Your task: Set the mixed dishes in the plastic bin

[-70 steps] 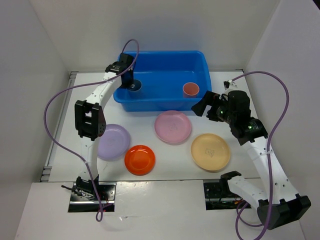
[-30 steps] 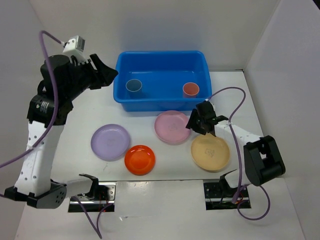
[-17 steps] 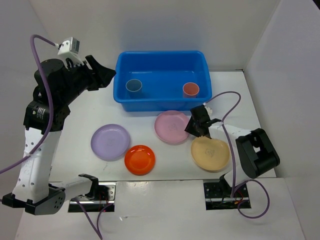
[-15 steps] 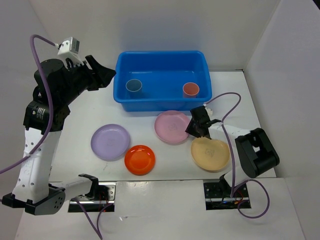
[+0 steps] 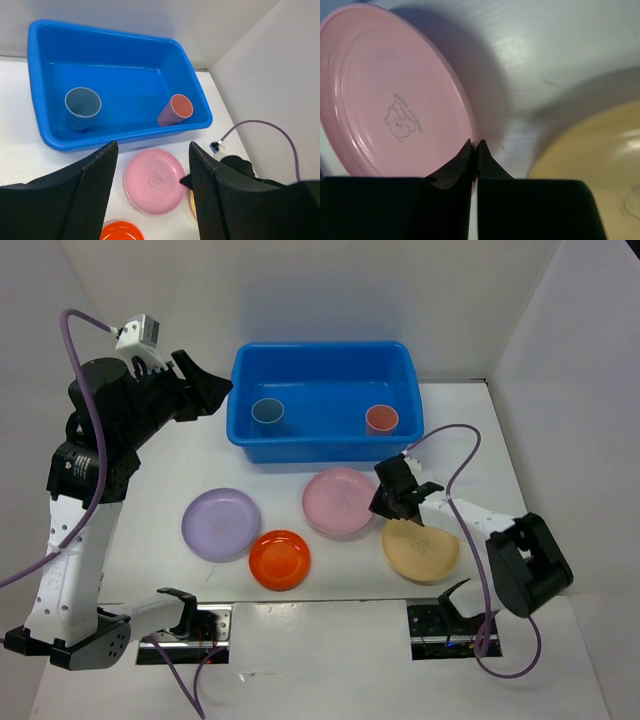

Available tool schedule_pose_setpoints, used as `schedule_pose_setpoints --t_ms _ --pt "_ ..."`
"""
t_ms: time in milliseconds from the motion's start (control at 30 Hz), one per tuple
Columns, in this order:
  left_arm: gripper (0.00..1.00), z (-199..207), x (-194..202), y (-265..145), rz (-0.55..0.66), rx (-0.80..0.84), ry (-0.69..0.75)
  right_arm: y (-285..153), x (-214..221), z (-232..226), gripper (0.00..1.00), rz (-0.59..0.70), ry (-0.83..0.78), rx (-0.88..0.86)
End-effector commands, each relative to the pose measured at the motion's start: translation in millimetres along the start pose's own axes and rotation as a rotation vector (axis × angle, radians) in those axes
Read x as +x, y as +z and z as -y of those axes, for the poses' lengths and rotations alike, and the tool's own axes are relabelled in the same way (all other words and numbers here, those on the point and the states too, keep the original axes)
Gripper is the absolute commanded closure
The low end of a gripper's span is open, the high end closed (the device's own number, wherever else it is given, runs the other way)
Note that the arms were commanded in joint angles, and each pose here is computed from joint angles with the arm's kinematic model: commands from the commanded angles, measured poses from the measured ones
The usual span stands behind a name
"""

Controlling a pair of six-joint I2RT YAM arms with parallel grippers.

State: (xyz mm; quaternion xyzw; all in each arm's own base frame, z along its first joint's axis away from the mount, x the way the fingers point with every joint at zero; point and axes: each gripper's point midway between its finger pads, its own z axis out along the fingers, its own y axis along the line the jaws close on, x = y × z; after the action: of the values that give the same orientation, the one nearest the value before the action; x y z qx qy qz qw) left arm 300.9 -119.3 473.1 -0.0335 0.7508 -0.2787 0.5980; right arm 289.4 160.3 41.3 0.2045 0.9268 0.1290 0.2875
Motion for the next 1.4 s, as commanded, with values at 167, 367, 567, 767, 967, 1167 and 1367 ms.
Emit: schedule_pose_setpoints --t_ms 167,367,567,767,967,1167,1367 --pt "0.34 14 -15 -9 0.05 0.06 0.0 -100 -7 -24 1.0 0.0 -0.088 -0.181" --pt "0.34 16 -15 -11 0.054 0.073 -0.008 -194 -51 -90 1.0 0.072 -0.121 -0.467" --pt "0.34 20 -17 -17 0.058 0.085 -0.006 -187 -137 -164 1.0 0.226 -0.165 -0.495" --pt "0.34 24 -18 -33 0.044 0.087 0.011 -103 -219 -189 1.0 0.278 -0.128 -0.419" --pt "0.34 18 -8 -32 0.016 0.073 0.015 -47 -261 -203 1.0 0.291 -0.109 -0.4" --pt "0.33 13 4 -30 -0.019 0.066 0.028 12 -278 -200 1.0 0.247 -0.09 -0.333" --pt "0.33 7 13 -25 -0.044 0.054 0.032 55 -287 -191 1.0 0.231 -0.085 -0.25"
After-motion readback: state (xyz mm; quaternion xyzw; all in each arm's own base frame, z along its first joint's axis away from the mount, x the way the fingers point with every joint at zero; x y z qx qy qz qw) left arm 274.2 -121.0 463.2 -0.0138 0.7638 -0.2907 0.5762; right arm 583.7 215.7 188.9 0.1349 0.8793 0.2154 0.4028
